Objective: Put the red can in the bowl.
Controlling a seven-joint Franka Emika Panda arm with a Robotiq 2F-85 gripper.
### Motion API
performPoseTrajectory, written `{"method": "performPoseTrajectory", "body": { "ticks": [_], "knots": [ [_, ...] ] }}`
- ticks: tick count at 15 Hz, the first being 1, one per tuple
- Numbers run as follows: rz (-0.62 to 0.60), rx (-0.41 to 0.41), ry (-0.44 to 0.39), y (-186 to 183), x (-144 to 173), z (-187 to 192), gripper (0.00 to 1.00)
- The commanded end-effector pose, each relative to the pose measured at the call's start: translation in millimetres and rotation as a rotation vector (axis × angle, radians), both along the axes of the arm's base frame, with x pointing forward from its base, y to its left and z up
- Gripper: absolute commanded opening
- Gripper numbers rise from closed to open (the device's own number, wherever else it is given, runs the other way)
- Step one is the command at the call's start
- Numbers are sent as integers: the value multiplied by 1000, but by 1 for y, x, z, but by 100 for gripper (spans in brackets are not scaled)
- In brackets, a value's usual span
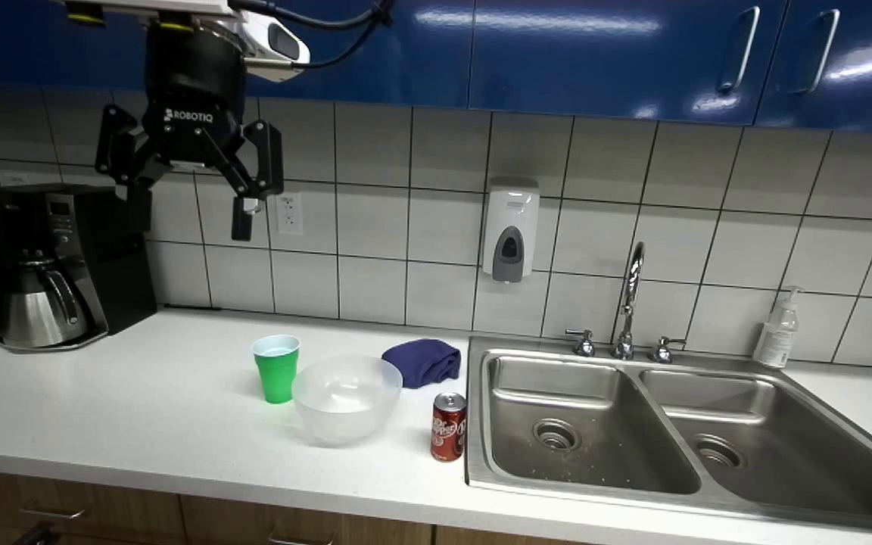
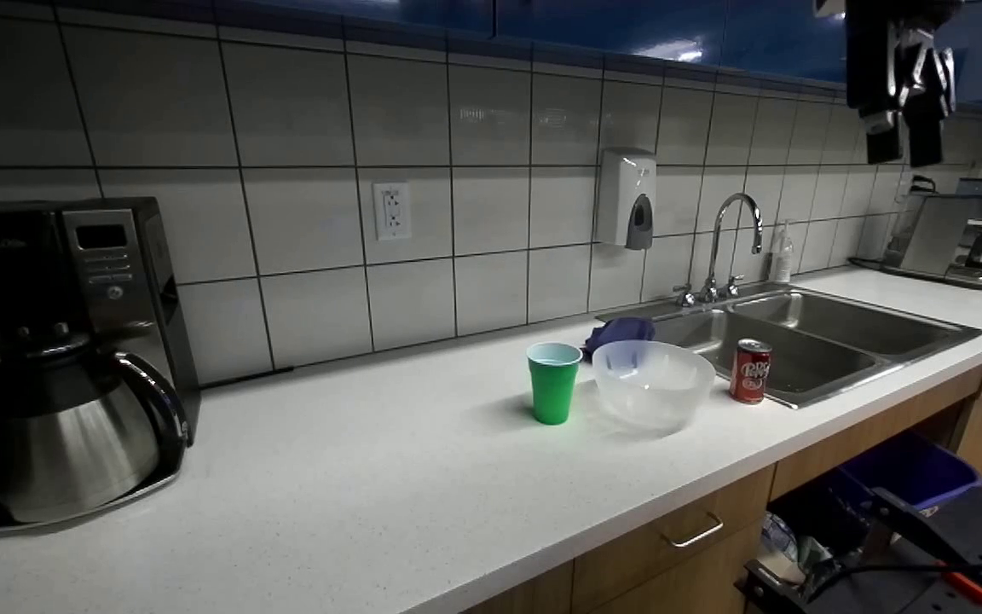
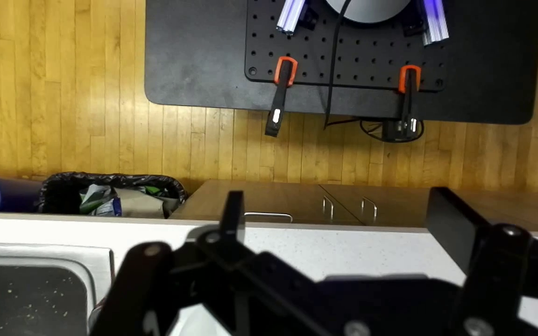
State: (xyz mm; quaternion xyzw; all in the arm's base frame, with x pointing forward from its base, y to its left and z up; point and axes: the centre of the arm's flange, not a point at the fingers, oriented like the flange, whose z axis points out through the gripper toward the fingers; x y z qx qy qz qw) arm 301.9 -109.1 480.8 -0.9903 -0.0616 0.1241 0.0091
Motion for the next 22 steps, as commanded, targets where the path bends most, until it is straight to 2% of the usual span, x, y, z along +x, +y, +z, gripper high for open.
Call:
{"method": "performPoseTrajectory", "body": {
  "ticks": [1,6,11,17,22],
  "knots": [
    [-12,-36,4,-34,-7,-28,100],
    [-67,-98,1,-90,-18,-56,100],
    [-114,-122,-33,-138,-18,-86,100],
    [-144,-100,-47,-183,12,-129,100],
    [-152,-95,-64,-212,57,-157,100]
  ]
}}
